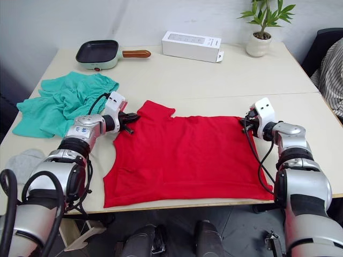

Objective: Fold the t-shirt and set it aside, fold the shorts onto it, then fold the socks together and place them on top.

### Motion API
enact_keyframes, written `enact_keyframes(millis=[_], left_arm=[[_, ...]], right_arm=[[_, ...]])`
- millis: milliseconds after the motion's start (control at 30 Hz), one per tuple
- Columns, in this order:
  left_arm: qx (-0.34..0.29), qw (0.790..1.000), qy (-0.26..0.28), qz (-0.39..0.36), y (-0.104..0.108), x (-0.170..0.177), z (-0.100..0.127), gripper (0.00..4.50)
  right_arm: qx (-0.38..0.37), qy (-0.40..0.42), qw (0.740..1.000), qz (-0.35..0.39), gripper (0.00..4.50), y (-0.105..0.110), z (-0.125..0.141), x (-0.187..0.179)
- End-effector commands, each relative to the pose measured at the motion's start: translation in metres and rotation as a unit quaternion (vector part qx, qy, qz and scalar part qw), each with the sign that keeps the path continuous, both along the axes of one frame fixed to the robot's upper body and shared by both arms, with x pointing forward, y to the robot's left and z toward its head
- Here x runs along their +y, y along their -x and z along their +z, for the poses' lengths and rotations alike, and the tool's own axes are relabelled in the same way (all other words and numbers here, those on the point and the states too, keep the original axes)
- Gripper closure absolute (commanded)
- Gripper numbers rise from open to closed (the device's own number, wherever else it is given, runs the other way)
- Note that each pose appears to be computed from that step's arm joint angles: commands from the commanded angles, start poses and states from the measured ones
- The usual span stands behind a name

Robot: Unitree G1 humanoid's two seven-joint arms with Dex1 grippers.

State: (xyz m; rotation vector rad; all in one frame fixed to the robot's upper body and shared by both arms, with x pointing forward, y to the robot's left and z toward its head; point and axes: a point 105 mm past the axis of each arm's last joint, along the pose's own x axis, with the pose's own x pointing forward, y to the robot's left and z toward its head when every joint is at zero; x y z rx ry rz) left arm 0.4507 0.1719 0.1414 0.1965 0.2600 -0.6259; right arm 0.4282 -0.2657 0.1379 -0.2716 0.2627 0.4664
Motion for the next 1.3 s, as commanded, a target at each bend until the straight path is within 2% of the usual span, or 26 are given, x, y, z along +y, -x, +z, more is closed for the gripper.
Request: enact_keyframes(millis=[33, 267, 533, 733, 933, 1100, 1300], left_arm=[[-0.039, 0.999, 0.029, -0.001, -0.002, 0.007, 0.022, 4.49], [-0.046, 0.997, 0.033, -0.048, 0.008, 0.017, 0.036, 4.49], [-0.039, 0.998, 0.008, -0.058, 0.016, 0.028, 0.025, 4.49], [-0.070, 0.995, 0.004, -0.067, 0.017, 0.030, 0.038, 4.49], [-0.086, 0.992, 0.003, -0.088, 0.024, 0.034, 0.044, 4.49], [-0.097, 0.987, -0.032, -0.120, 0.043, 0.038, 0.035, 4.49], [-0.098, 0.985, -0.058, -0.131, 0.071, 0.038, 0.019, 4.49]], right_arm=[[-0.022, -0.002, 1.000, -0.006, 4.50, 0.002, 0.012, -0.010], [-0.033, -0.007, 0.999, -0.004, 4.50, 0.002, 0.017, -0.011], [-0.048, -0.012, 0.999, -0.002, 4.50, 0.002, 0.021, -0.011], [-0.095, -0.035, 0.995, 0.006, 4.50, 0.003, 0.047, -0.017], [-0.119, -0.058, 0.991, 0.026, 4.50, 0.011, 0.060, -0.023], [-0.113, -0.068, 0.990, 0.044, 4.50, 0.025, 0.049, -0.033], [-0.095, -0.056, 0.991, 0.071, 4.50, 0.044, 0.017, -0.035]])
